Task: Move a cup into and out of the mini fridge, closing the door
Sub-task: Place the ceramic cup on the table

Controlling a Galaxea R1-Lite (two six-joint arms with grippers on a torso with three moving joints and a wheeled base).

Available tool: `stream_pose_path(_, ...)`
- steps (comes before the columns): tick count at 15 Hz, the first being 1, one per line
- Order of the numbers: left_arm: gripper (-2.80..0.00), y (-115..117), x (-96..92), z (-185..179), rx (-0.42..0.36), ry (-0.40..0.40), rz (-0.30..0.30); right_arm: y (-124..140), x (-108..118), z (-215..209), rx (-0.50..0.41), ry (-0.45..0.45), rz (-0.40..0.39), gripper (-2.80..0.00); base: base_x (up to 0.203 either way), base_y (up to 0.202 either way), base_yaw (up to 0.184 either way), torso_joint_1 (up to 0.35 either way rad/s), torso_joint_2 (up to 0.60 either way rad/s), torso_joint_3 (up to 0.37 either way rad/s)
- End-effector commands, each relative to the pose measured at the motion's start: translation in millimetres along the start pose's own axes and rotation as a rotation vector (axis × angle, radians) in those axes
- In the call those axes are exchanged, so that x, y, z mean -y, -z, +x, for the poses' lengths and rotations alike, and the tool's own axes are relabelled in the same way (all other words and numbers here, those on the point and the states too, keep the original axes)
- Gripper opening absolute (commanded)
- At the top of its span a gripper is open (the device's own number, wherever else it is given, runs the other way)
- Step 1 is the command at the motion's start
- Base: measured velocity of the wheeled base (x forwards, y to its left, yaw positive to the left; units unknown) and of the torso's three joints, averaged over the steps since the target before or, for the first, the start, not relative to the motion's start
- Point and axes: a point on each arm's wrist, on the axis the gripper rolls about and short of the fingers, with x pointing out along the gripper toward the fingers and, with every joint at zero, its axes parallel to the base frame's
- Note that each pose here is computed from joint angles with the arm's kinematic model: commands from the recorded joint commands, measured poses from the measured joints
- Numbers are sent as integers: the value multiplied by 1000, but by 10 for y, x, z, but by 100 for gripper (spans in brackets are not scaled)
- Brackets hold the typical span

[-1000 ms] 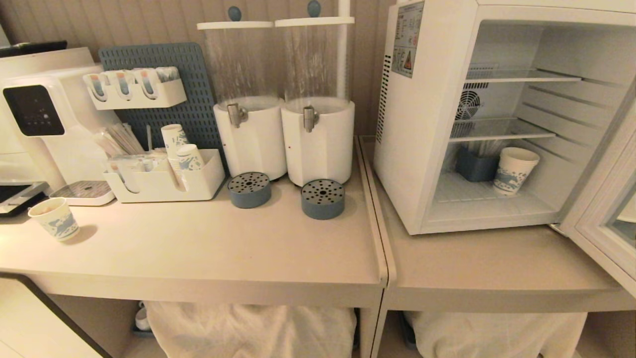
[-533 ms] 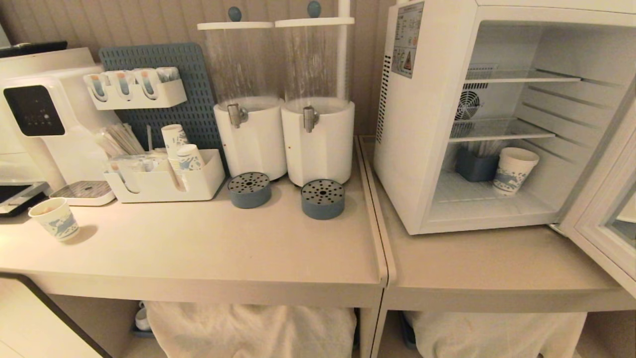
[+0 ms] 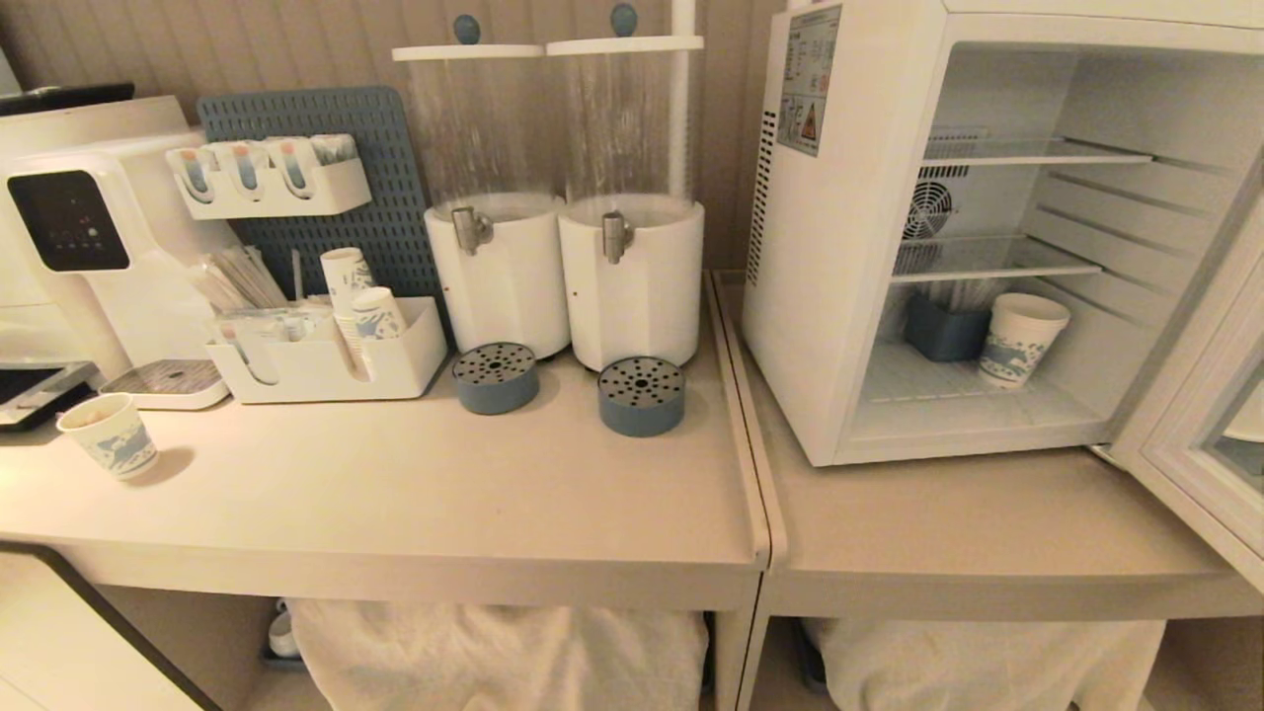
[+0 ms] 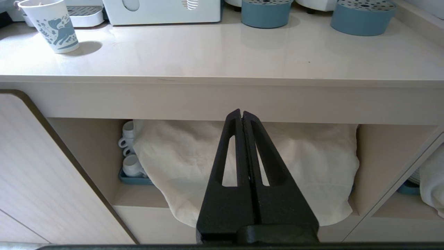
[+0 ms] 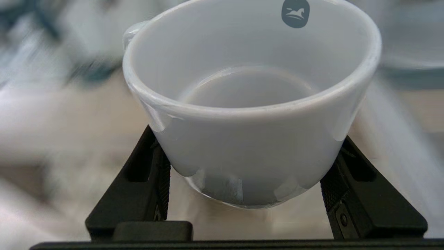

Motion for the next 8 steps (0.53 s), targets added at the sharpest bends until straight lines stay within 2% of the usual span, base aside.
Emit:
stream_pose_path(1,-280,0,0,1,-2,-1,0,135,33,-23,112,81,4,-280,0,0,0,0,0,0)
stream_pose_path(4,-280,0,0,1,-2,-1,0,330,82,87,251,161,5,-280,0,0,0,0,0,0)
stream_pose_path(8,-280,0,0,1,-2,-1,0,787,150,231,272,188,-41,-280,0,0,0,0,0,0)
